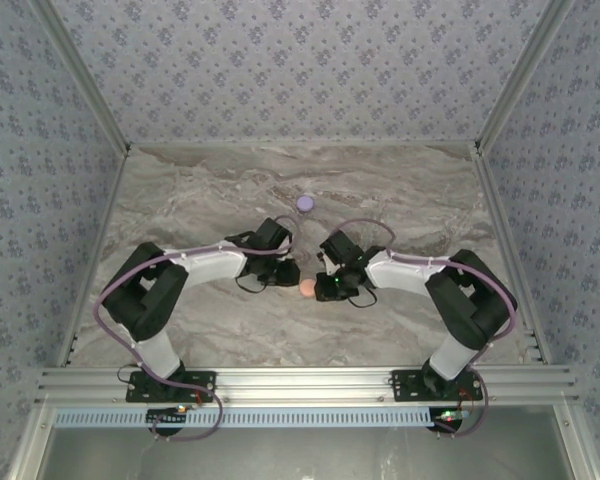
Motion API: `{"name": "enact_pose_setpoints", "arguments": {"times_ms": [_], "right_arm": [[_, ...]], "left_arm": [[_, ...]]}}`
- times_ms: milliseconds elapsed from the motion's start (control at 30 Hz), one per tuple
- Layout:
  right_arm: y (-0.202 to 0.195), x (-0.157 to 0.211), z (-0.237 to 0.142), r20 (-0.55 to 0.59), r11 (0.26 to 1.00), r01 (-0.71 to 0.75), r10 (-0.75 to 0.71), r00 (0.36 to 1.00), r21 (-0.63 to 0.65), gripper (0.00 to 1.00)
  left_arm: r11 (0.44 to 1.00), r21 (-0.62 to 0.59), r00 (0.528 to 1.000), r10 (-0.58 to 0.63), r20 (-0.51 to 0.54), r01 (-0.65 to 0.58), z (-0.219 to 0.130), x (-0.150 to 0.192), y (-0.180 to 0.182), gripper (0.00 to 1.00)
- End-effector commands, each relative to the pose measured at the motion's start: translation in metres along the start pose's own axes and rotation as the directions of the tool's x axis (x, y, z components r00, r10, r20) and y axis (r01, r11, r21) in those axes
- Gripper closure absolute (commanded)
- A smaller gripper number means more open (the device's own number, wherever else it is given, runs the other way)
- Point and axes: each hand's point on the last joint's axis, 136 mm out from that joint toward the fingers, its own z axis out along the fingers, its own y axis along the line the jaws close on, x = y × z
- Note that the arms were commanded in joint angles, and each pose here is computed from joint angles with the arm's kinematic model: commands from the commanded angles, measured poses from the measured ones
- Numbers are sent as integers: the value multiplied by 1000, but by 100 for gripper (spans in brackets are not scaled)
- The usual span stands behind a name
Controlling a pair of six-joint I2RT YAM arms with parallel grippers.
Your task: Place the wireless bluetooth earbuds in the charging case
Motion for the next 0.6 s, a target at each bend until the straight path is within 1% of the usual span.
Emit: {"name": "enact_pose_setpoints", "arguments": {"times_ms": [0, 200, 567], "right_arm": [[-3, -17, 8, 35, 999, 3, -5, 999, 47, 85], [-5, -33, 11, 32, 998, 9, -11, 999, 66, 85], [-3, -55, 11, 38, 998, 12, -14, 999, 54, 86]], "left_arm": [[999, -45, 1000, -25, -11, 25, -2, 11, 10, 79], [997, -70, 999, -40, -12, 39, -4, 22, 18, 79], [999, -30, 999, -35, -10, 35, -4, 24, 12, 79]]}}
